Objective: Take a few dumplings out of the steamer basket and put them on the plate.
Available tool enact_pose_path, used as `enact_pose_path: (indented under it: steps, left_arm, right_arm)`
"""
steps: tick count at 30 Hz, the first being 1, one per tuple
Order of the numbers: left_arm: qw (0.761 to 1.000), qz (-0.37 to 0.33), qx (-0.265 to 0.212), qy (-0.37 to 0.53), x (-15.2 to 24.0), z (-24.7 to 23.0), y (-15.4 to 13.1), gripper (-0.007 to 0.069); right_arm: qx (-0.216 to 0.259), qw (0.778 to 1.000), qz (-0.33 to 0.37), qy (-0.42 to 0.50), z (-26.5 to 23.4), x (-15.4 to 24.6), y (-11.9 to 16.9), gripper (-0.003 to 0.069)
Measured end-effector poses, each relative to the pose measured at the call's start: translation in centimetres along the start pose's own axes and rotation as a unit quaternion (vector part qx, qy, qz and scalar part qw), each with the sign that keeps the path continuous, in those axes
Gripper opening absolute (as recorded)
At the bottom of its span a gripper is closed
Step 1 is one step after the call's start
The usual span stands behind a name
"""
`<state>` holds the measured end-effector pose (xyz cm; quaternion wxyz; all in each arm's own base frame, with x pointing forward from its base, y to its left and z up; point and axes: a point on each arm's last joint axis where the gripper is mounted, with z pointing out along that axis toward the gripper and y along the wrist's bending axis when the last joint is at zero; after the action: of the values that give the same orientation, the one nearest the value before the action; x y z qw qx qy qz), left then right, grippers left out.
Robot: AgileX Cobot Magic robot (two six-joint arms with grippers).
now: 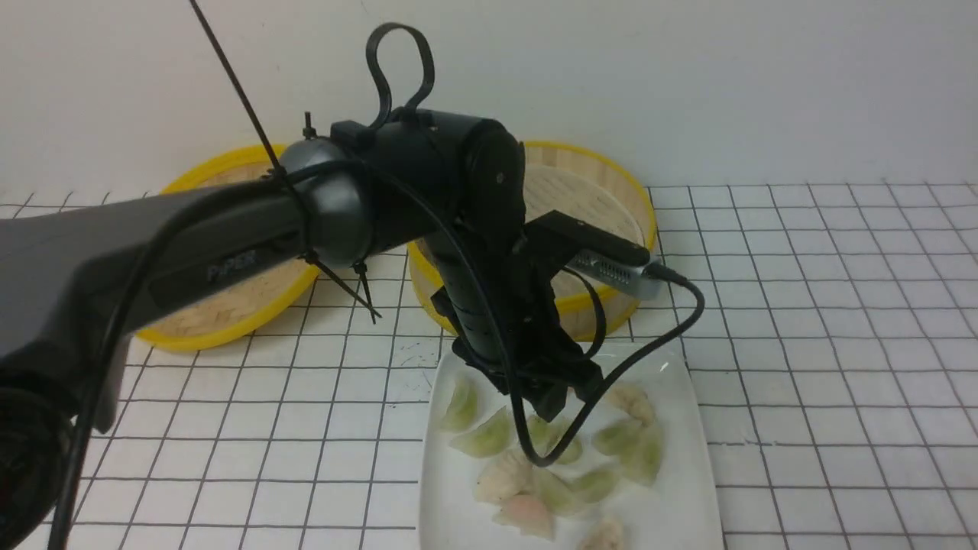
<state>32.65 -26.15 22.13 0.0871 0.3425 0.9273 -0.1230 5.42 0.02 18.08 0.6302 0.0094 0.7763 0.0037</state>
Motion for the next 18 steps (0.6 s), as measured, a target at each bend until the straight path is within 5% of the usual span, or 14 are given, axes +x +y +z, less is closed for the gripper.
enact_pose_path:
  steps: [2, 5, 9, 12, 18]
  left_arm:
    - [1.0, 0.003, -0.013, 0.002, -0.1, -0.2, 0.2, 0.0505]
    - [1.0, -0.003, -0.019, 0.017, -0.4, -1.4, 0.1, 0.0507]
    - [0.999, -0.007, -0.047, -0.015, -0.6, -6.8, -0.4, 0.0172]
    - [0.996, -0.012, -0.052, -0.065, 0.7, -11.3, -1.3, 0.0037]
    - [0.965, -0.02, -0.053, -0.255, 8.5, -22.4, -3.6, -0.0006]
  right_arm:
    - [0.0, 1.0, 0.0, 0.0, 0.0, 0.0, 0.0, -0.0015]
    - [0.0, 1.0, 0.0, 0.0, 0.0, 0.0, 0.0, -0.0015]
    - [0.0, 1.0, 0.0, 0.0, 0.0, 0.0, 0.0, -0.0015]
    - [0.0, 1.0, 0.0, 0.0, 0.0, 0.0, 0.0, -0.0015]
    - [0.0, 1.0, 0.0, 0.0, 0.0, 0.0, 0.0, -0.0015]
